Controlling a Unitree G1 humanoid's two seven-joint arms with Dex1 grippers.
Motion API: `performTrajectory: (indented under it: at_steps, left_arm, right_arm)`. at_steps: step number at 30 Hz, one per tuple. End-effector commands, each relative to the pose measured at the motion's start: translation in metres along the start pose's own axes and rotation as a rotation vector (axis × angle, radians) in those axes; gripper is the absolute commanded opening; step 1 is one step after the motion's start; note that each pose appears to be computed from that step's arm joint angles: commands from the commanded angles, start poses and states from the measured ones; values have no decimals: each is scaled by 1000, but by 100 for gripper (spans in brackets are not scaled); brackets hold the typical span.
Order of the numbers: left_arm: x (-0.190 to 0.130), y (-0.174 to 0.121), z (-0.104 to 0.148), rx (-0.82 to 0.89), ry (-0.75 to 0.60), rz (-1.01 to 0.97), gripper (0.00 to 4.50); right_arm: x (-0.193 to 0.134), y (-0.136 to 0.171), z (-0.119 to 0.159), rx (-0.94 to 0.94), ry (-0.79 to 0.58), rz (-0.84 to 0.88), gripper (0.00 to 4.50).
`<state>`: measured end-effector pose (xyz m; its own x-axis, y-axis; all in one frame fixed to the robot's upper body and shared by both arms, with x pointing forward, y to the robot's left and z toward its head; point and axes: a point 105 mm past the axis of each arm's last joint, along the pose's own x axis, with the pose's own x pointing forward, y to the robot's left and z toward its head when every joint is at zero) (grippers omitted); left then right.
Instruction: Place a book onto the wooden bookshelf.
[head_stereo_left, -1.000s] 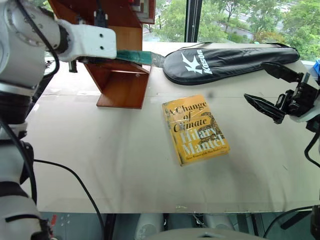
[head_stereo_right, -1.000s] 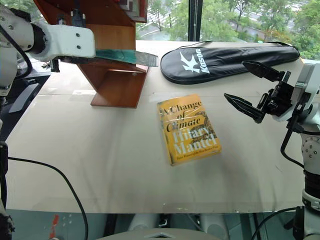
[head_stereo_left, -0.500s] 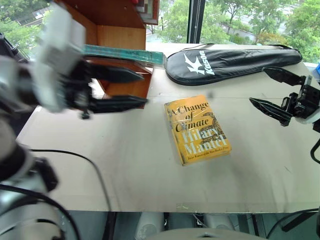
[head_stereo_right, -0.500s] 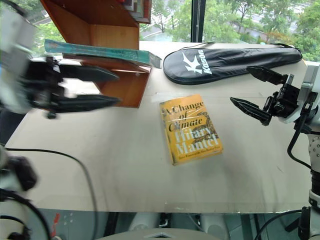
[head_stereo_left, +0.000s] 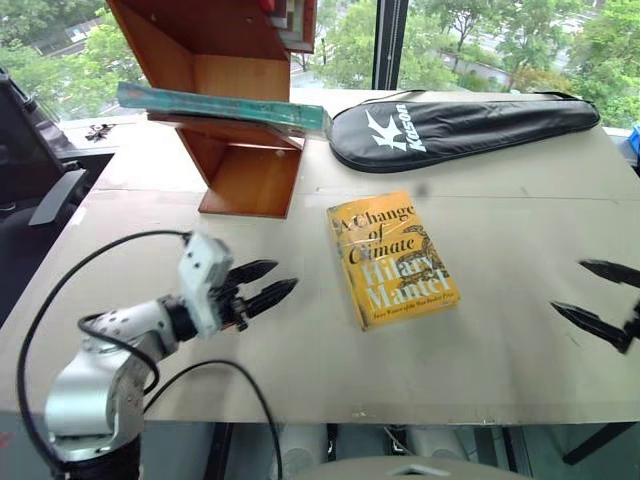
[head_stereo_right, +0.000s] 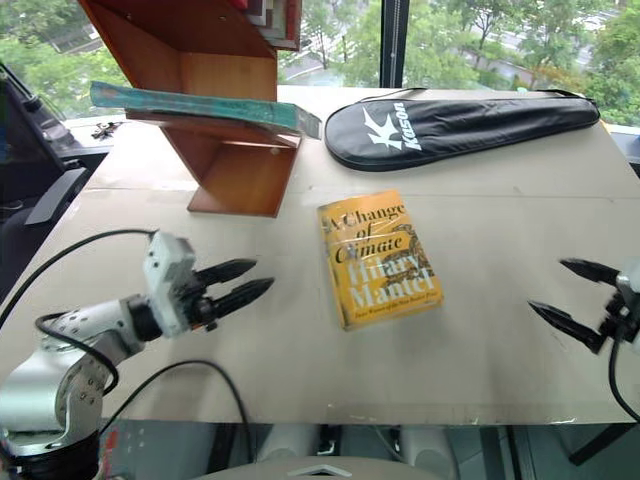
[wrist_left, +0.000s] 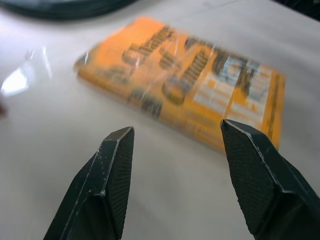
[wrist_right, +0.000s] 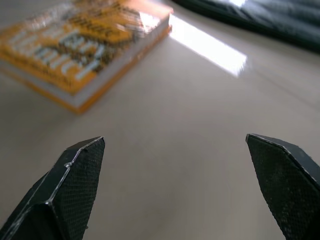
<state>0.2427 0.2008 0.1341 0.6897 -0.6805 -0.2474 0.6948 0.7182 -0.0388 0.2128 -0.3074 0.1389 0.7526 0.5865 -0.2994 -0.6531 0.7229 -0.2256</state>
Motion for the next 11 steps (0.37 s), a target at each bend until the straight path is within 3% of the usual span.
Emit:
performTrajectory:
  at_steps: [1,4,11]
  left_arm:
    - [-18,12,-7,28,-3,12,335]
    - [-19,17,-16,52,22,48,441]
    - [-19,13,-20,42,5,25,441]
  right_arm:
    - [-22,0,-2,-56,43,-46,450]
    - [-30,1,-4,-45,45,-59,450]
    - [-25,1,2,-42,18,-64,450]
